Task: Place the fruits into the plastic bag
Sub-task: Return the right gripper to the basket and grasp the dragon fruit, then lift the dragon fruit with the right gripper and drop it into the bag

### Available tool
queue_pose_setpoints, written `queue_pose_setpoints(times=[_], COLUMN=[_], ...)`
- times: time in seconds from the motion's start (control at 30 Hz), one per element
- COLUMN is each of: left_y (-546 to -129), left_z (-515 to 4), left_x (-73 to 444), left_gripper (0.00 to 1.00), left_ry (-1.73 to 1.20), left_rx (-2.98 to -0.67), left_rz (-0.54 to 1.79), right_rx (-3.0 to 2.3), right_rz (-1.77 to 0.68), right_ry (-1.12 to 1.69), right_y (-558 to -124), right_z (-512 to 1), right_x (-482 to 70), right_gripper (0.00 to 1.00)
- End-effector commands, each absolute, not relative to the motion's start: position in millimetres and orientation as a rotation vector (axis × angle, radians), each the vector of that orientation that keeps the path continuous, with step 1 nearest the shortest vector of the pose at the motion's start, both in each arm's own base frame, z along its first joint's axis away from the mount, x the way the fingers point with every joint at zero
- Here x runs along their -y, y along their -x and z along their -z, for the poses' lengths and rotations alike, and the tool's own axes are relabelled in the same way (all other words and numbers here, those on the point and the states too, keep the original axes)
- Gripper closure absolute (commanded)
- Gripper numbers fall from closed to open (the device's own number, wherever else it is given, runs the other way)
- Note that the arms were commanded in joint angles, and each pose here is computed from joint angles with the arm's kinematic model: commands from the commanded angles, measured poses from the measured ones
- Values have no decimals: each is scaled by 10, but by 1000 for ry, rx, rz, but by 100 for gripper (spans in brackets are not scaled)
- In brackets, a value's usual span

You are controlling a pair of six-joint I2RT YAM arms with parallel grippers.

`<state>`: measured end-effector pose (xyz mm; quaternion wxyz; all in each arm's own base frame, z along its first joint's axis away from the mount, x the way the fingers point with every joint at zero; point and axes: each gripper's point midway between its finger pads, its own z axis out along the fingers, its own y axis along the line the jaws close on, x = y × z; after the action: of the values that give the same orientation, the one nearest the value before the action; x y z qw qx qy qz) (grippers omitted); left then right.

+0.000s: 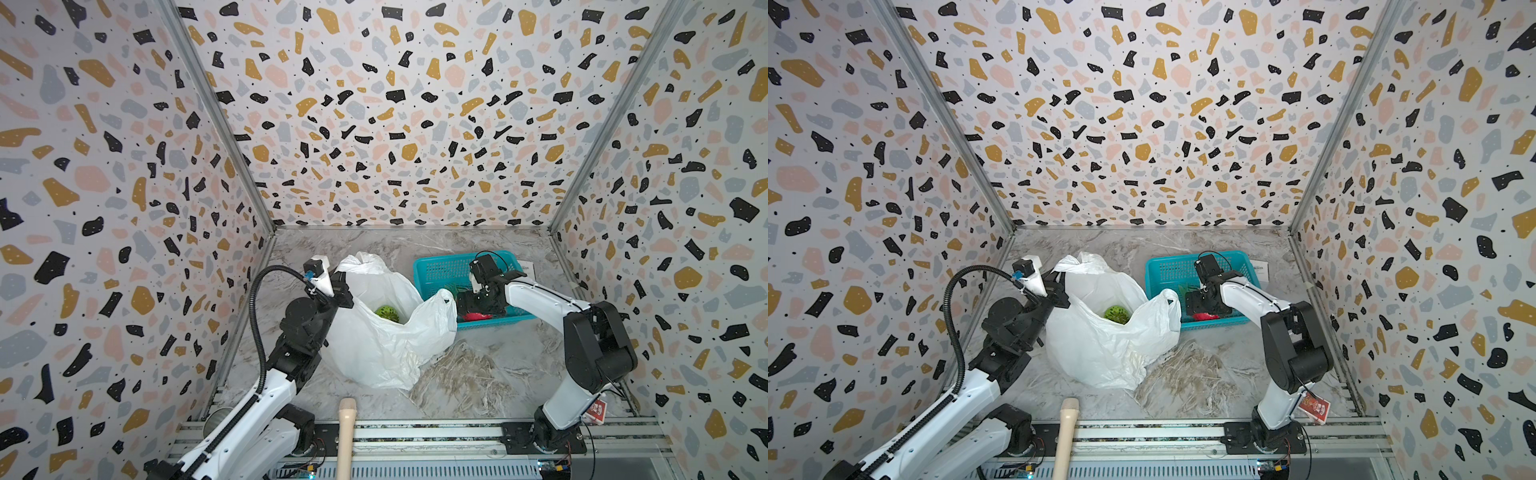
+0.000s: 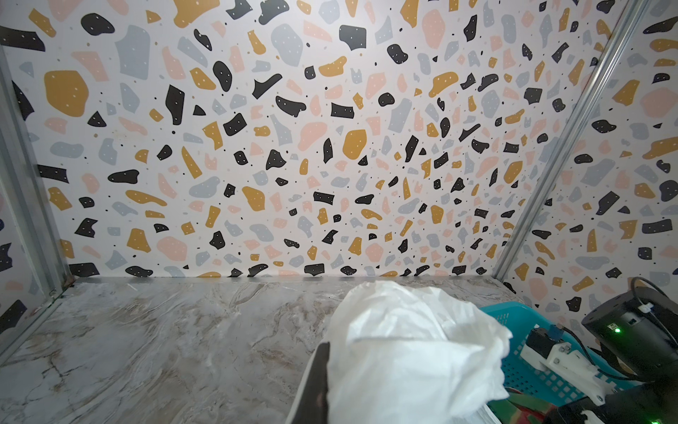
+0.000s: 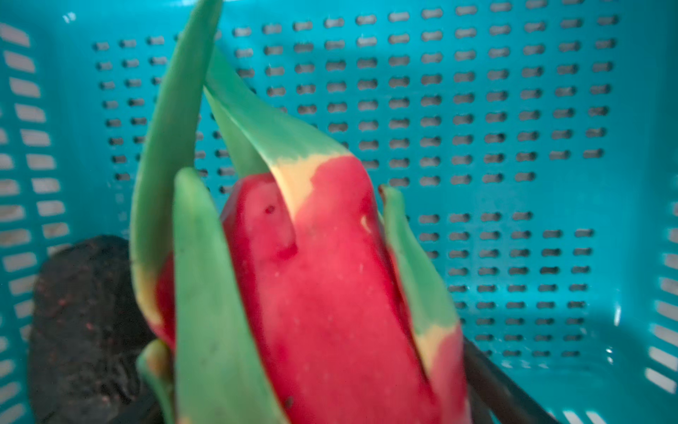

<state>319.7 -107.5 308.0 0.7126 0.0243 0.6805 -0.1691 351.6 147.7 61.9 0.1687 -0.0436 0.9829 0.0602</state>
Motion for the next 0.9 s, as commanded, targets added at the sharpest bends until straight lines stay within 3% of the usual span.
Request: queue_pose_setpoints(times=[0.0,0.13,0.2,0.53,0.73,0.87], left_y=[-3178,-3174,-3174,-3171,-3170,-3178], left_z=[-3249,-3275,-3277,-3262,-3275,-3281], left_x=[1072,1070,1074,1090,1092,1093], left_gripper=[100,100,100,100,100,100], left_ry=[-52,-51,-53,-58,-54,-51], left_rx=[-1447,-1442,-1441,-1443,-1442,-1447], left_rz=[392,393,394,404,411,412], right_rx=[-2802,-2698,-2625,-2175,-1928,-1854], right_rz=[-200,-301,-337,-591,-732,-849], right_ry=[81,77,87,295,629,761], right_y=[-3514,-3609,-3665,-3751,-3345,-3066], right_z=[-488,-751,-962,-2427,-3034,-3120], right_x=[-1513,-1617,-1655,-2051,-2711,-3020], right_gripper=[27,52,57,58,57,56])
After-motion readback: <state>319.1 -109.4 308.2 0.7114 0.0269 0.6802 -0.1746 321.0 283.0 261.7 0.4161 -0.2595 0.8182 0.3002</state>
